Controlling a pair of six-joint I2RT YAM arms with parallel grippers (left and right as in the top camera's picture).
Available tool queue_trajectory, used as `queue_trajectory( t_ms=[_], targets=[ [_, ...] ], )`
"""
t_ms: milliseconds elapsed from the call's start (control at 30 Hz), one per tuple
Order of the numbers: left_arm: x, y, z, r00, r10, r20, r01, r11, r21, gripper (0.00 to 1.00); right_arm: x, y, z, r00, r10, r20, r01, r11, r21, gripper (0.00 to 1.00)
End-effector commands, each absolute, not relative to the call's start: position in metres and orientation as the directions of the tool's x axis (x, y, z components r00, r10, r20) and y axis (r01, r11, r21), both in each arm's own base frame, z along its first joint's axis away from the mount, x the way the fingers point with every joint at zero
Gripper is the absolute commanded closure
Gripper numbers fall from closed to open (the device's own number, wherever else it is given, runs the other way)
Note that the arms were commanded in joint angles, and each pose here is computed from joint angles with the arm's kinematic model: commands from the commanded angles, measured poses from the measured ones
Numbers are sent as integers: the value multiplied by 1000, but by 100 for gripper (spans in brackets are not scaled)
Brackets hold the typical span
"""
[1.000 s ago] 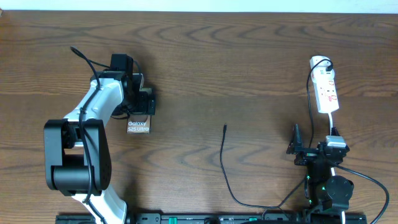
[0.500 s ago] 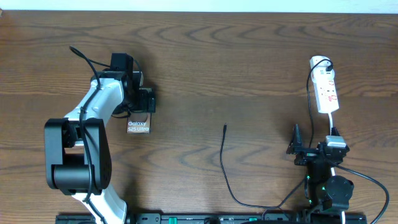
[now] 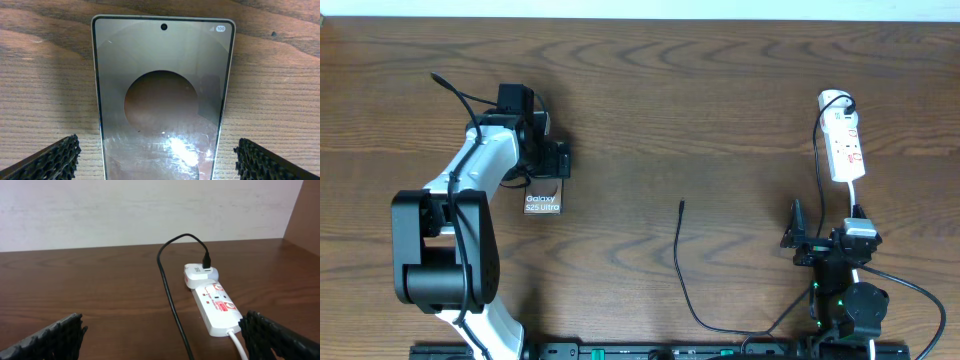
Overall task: Plug charger to phone and switch on socket
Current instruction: 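Lower the left gripper over the phone box, aligning fingers to its sides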
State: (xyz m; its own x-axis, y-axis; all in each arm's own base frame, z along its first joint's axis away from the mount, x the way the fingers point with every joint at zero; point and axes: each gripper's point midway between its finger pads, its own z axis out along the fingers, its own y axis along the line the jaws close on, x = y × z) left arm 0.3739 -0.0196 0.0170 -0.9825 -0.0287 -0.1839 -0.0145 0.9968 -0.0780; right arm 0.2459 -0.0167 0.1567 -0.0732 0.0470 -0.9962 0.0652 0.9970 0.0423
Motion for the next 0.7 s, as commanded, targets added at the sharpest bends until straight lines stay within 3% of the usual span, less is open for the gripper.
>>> queue_trajectory(
  t_ms=[0, 667],
  targets=[
    [371, -19, 10, -986, -31, -165, -19, 997, -77, 2, 246, -19, 156, -74, 39, -997, 75, 997, 34, 1],
    [365, -23, -4, -992, 8, -124, 19, 996, -92, 2, 246, -19, 156, -74, 39, -996, 75, 997, 34, 1]
  ],
)
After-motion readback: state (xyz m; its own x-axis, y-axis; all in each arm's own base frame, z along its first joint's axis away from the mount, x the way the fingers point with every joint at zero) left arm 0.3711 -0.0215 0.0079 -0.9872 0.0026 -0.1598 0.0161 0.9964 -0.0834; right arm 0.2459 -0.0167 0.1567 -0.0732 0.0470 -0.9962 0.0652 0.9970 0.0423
